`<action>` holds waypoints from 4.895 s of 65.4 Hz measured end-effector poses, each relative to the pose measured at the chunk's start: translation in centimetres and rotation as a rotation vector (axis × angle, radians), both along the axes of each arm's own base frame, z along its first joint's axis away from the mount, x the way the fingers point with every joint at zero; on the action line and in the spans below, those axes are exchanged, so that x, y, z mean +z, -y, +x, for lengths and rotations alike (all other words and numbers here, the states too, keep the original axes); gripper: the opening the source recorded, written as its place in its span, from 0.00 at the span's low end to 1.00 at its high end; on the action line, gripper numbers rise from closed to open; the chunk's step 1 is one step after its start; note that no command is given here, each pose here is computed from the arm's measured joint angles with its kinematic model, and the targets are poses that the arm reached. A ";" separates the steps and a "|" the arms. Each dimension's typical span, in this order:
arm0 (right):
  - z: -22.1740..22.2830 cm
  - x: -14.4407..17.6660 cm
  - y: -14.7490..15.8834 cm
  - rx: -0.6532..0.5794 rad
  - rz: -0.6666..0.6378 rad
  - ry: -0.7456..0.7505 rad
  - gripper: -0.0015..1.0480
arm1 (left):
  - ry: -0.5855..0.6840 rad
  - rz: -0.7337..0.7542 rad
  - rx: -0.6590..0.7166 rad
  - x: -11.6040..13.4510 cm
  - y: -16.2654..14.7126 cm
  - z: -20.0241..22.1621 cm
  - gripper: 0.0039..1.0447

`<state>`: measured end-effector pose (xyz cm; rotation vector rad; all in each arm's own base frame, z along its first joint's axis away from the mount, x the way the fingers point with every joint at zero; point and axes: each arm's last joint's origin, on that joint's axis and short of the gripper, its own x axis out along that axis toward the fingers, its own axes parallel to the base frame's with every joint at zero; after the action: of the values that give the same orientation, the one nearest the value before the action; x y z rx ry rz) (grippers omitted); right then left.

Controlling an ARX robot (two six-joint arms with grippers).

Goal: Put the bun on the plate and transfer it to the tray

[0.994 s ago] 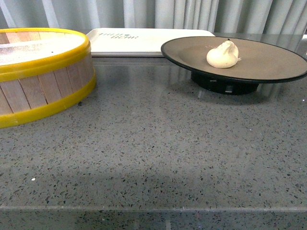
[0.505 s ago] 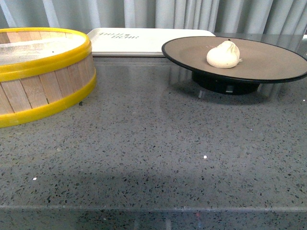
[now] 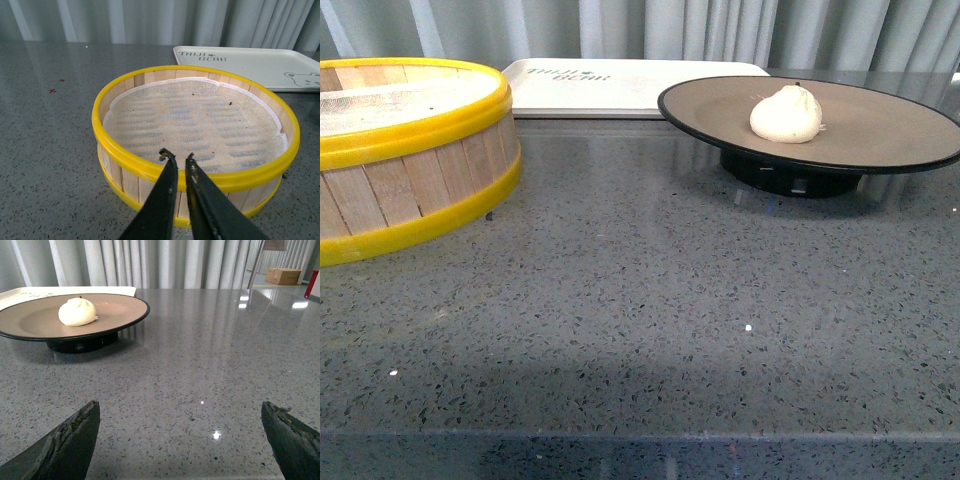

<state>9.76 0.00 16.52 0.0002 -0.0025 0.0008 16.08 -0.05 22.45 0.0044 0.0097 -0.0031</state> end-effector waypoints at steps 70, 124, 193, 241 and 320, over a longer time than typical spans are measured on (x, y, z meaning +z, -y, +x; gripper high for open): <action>0.0 0.0 0.0 0.000 0.000 0.000 0.92 | 0.027 -0.007 0.001 -5.0 0.0 -4.4 0.04; 0.0 0.0 0.0 0.000 0.000 0.000 0.92 | 0.033 -0.007 0.001 -5.2 0.0 -6.5 0.04; 16.5 10.0 5.9 -0.081 0.752 -0.206 0.92 | 0.033 -0.007 0.001 -5.2 0.0 -6.5 0.94; 21.5 7.1 1.5 0.089 1.187 -0.525 0.92 | 0.032 -0.007 0.001 -5.2 0.0 -6.5 0.94; 23.1 5.6 -2.9 0.221 1.218 -0.638 0.03 | 0.032 -0.007 0.000 -5.2 0.0 -6.5 0.94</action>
<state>32.90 2.88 22.14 1.2187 0.6357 0.2202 9.63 -0.02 17.21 -0.0025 -0.0227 -0.0027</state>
